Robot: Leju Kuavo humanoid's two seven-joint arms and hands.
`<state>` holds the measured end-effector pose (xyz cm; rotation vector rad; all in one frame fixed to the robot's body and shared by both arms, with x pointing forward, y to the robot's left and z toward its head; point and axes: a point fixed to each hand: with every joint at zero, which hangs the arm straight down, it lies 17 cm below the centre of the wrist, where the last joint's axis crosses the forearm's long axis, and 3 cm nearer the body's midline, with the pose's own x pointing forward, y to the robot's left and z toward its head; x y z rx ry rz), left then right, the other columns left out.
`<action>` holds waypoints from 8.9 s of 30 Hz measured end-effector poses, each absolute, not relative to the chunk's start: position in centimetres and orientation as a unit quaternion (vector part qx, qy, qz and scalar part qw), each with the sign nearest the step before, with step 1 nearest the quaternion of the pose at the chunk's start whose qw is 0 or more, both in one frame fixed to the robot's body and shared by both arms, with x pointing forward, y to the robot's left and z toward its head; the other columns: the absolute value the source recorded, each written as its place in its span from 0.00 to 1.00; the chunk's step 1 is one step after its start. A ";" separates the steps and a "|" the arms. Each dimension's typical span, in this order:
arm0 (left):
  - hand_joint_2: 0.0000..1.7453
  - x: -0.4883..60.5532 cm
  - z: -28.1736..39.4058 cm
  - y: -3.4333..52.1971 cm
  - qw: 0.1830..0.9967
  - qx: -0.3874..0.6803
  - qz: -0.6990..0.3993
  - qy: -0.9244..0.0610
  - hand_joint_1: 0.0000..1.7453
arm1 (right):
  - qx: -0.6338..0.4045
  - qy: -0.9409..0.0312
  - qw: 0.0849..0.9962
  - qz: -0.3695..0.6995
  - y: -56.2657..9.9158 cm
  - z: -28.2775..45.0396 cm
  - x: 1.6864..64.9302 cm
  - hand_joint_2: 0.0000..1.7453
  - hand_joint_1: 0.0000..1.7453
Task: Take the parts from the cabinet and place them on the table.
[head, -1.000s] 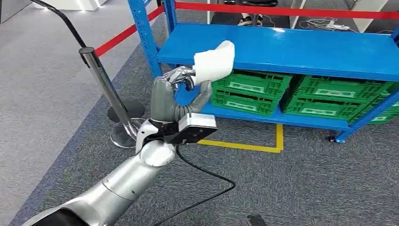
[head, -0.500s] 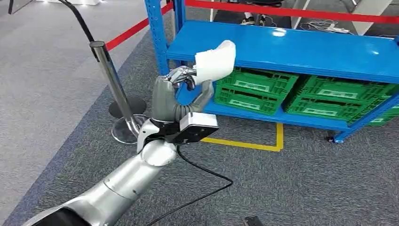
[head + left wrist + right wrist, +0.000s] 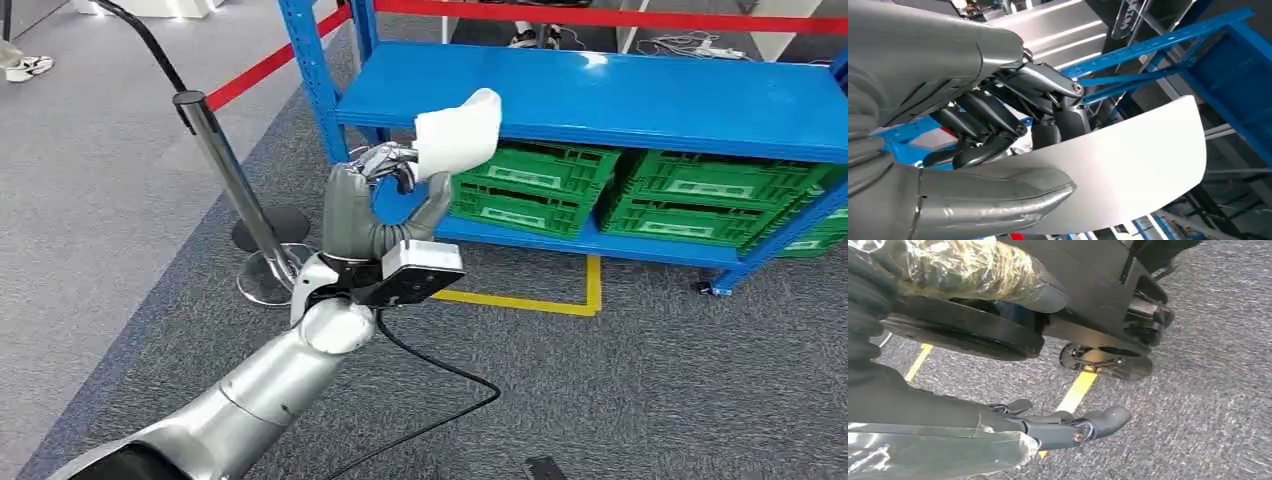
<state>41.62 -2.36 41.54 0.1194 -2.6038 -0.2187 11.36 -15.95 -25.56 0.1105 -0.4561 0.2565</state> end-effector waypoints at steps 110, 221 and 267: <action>1.00 42.3 43.1 -2.7 0.272 -0.006 -0.090 -0.958 1.00 | 0.072 -0.229 0.964 0.114 -15.4 -25.3 11.4 1.00 0.00; 1.00 42.4 44.0 -3.4 0.272 -0.010 -0.117 -0.955 1.00 | 0.064 -0.229 0.965 0.113 -16.8 -25.6 11.5 1.00 0.00; 1.00 43.6 44.0 -3.3 0.301 -0.052 -0.118 -0.945 1.00 | 0.063 -0.228 0.966 0.102 -16.9 -25.6 11.6 1.00 0.00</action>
